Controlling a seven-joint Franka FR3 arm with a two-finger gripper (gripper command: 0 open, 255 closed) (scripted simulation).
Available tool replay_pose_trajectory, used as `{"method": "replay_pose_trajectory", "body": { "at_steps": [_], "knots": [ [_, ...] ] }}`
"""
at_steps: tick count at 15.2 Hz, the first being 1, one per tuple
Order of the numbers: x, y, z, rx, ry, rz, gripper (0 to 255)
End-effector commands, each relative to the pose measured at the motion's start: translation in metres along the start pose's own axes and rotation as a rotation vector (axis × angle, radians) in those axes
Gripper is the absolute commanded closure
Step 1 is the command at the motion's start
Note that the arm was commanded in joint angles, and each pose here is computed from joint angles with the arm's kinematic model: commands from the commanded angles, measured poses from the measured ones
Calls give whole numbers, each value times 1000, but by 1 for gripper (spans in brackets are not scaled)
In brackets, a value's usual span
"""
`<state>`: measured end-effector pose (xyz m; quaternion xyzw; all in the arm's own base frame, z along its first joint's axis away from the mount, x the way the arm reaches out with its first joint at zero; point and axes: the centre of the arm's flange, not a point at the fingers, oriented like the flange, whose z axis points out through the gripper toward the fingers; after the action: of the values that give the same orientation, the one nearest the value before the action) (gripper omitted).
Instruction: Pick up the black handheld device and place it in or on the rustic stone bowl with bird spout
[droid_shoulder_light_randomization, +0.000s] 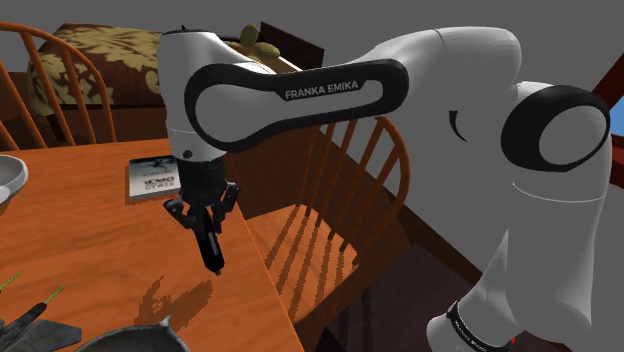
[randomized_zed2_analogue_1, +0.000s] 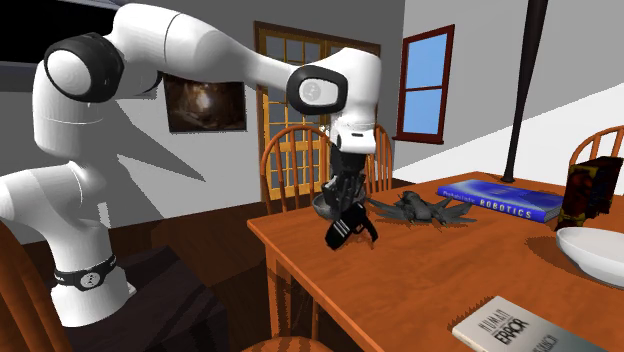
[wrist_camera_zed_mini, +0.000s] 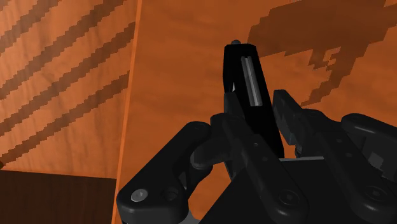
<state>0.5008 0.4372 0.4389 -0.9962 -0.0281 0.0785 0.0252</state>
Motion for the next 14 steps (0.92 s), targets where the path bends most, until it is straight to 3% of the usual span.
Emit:
{"method": "replay_pose_trajectory", "body": {
  "at_steps": [1,14],
  "knots": [
    [-3,1,-10,0,0,0,255],
    [-14,-3,-77,0,0,0,255]
  ]
}}
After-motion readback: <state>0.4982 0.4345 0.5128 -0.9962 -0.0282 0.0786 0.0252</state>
